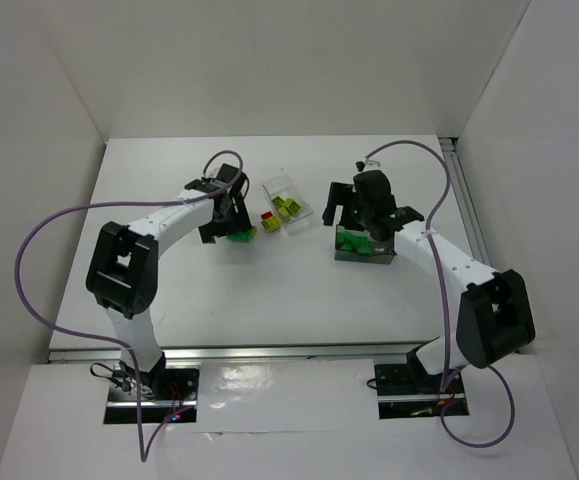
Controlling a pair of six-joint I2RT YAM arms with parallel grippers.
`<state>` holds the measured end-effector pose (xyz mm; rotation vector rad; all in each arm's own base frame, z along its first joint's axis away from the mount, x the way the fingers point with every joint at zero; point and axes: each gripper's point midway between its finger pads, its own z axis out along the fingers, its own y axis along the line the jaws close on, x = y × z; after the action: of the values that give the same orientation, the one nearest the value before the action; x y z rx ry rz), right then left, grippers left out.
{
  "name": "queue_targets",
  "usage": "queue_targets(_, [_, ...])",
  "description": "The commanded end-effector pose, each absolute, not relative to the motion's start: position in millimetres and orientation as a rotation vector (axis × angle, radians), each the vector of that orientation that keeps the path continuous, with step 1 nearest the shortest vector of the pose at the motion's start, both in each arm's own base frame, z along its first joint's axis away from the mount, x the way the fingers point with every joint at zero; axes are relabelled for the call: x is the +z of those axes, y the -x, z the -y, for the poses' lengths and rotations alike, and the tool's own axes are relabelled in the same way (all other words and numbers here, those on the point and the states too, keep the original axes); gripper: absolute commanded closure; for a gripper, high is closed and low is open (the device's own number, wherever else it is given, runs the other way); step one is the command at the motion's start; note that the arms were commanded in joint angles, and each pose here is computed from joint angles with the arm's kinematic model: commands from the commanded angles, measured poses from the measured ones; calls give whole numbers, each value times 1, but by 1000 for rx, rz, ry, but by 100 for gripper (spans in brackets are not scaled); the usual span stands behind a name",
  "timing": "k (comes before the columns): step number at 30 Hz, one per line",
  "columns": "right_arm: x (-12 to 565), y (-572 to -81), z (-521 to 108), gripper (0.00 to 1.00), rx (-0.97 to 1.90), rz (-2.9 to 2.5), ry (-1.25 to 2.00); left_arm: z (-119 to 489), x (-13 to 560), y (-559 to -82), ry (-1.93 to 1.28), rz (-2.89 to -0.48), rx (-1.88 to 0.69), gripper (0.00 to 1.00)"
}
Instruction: Sort the legos into containers by color
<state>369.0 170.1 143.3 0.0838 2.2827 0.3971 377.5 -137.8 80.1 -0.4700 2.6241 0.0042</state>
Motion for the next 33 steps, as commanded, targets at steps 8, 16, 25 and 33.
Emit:
queue_targets(8, [171,-373,-157,6,348,-2209,-141,153,75,-397,827,-2536,-96,16])
queue_targets(16, [167,-373,-158,6,349,-2220,-126,159,63,-404,889,-2539,-102,23])
queue_targets(25, [157,-373,-161,6,352,-2242,-119,152,53,-391,880,-2577,-46,28])
queue_targets(33, [157,-372,-162,6,366,-2245,-125,130,61,-366,631,-2632,110,20])
